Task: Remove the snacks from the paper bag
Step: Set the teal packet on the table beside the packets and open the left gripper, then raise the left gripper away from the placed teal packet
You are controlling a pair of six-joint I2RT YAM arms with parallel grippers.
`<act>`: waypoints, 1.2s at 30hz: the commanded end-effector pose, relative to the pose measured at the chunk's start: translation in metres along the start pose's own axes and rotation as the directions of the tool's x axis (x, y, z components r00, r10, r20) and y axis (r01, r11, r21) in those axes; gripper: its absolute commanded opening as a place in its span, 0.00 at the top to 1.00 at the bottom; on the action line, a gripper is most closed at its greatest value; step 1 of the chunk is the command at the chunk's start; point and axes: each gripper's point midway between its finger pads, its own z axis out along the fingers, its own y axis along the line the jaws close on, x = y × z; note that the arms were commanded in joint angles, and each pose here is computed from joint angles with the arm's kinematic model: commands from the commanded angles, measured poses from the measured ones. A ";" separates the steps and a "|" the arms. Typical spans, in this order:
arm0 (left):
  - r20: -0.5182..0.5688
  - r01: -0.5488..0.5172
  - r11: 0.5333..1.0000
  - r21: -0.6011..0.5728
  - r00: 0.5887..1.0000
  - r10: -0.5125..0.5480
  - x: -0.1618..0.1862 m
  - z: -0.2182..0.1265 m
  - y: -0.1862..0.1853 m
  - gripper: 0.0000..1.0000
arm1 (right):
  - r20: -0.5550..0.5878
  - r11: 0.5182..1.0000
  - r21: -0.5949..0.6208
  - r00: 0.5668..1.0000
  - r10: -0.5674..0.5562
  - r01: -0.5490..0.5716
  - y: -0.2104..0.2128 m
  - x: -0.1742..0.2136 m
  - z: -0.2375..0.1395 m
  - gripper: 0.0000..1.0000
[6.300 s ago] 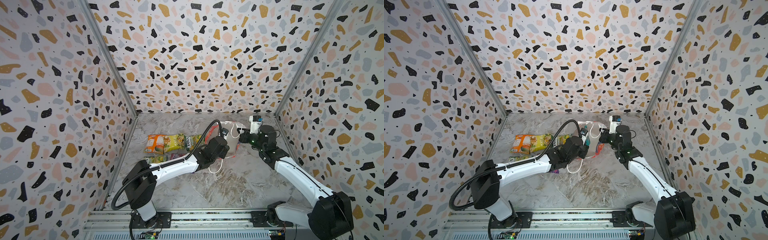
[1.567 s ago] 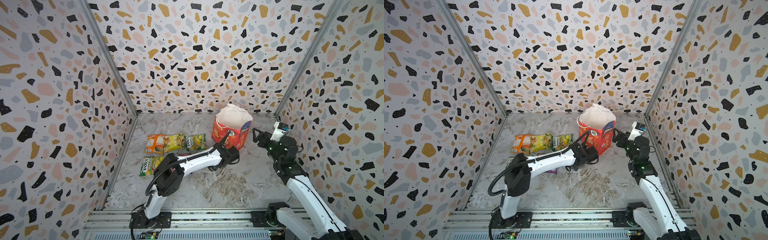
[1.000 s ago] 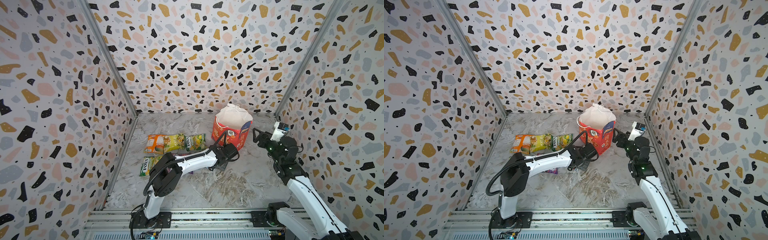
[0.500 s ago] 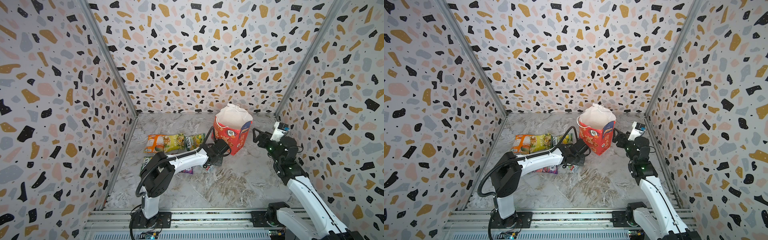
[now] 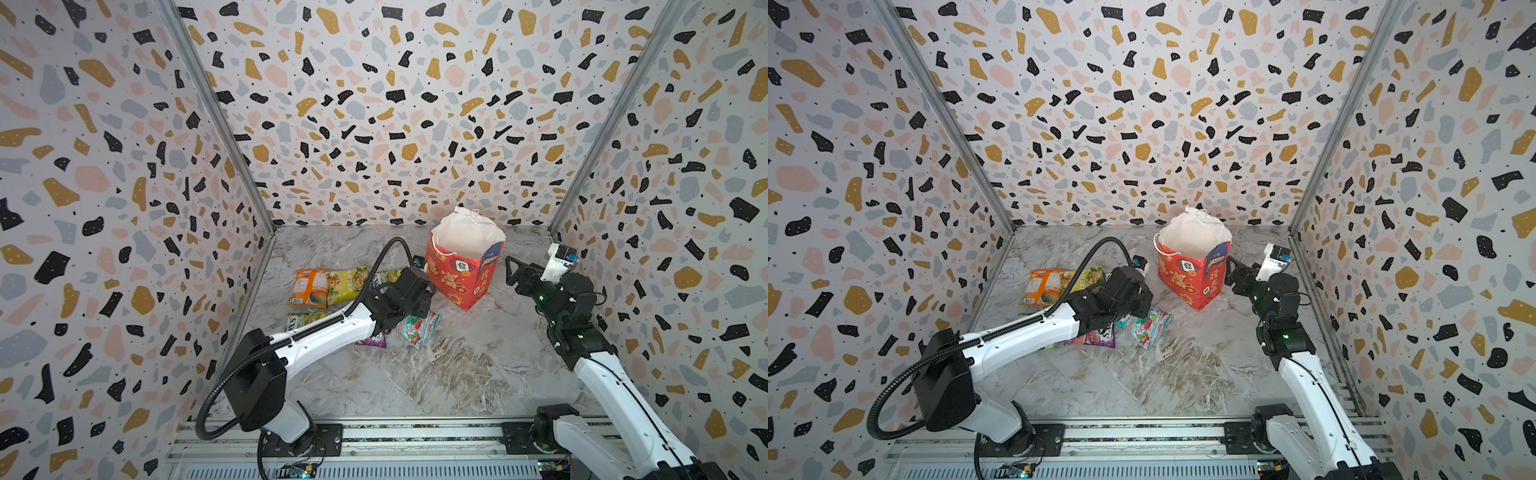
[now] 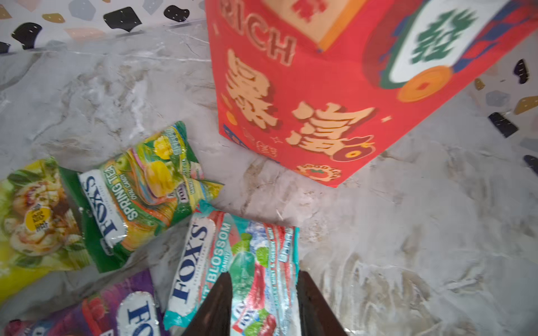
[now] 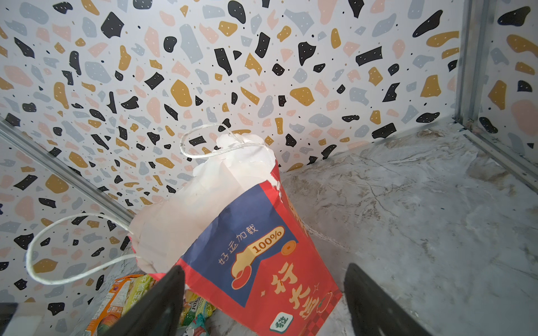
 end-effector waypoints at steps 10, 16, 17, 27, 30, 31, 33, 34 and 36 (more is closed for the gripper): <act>-0.017 -0.295 0.955 0.015 0.955 0.295 0.006 0.073 -0.001 0.59 | 0.057 0.999 -0.037 0.998 -0.030 0.032 0.007 -0.008 -0.010 0.13; -0.117 -0.239 0.970 -0.040 0.965 0.233 0.030 0.104 0.031 0.59 | 0.059 0.999 -0.038 0.998 -0.030 0.033 0.006 -0.007 -0.010 0.13; -0.136 -0.226 0.973 -0.037 0.966 0.219 0.035 0.108 0.036 0.60 | 0.058 0.999 -0.041 0.998 -0.030 0.033 0.006 -0.007 -0.009 0.13; -0.214 -0.164 0.980 -0.112 0.967 0.137 0.058 0.111 0.063 0.61 | 0.051 0.999 -0.042 0.998 -0.030 0.032 0.006 -0.004 -0.007 0.13; -0.218 -0.126 0.983 -0.136 0.971 0.094 0.060 0.104 0.066 0.62 | 0.052 0.999 -0.044 0.998 -0.027 0.030 0.006 -0.004 -0.007 0.13; -0.217 -0.113 0.984 -0.140 0.973 0.081 0.061 0.102 0.067 0.62 | 0.052 0.999 -0.042 0.998 -0.026 0.029 0.006 -0.004 -0.007 0.14; -0.219 -0.093 0.987 -0.135 0.974 0.062 0.065 0.098 0.066 0.63 | 0.050 0.999 -0.042 0.998 -0.027 0.029 0.006 -0.004 -0.007 0.13; -0.221 -0.082 0.987 -0.138 0.974 0.050 0.066 0.095 0.067 0.63 | 0.051 0.999 -0.043 0.998 -0.027 0.029 0.006 -0.004 -0.007 0.13; -0.217 -0.060 0.986 -0.153 0.976 0.025 0.068 0.089 0.070 0.63 | 0.051 0.999 -0.042 0.998 -0.026 0.028 0.005 -0.004 -0.006 0.13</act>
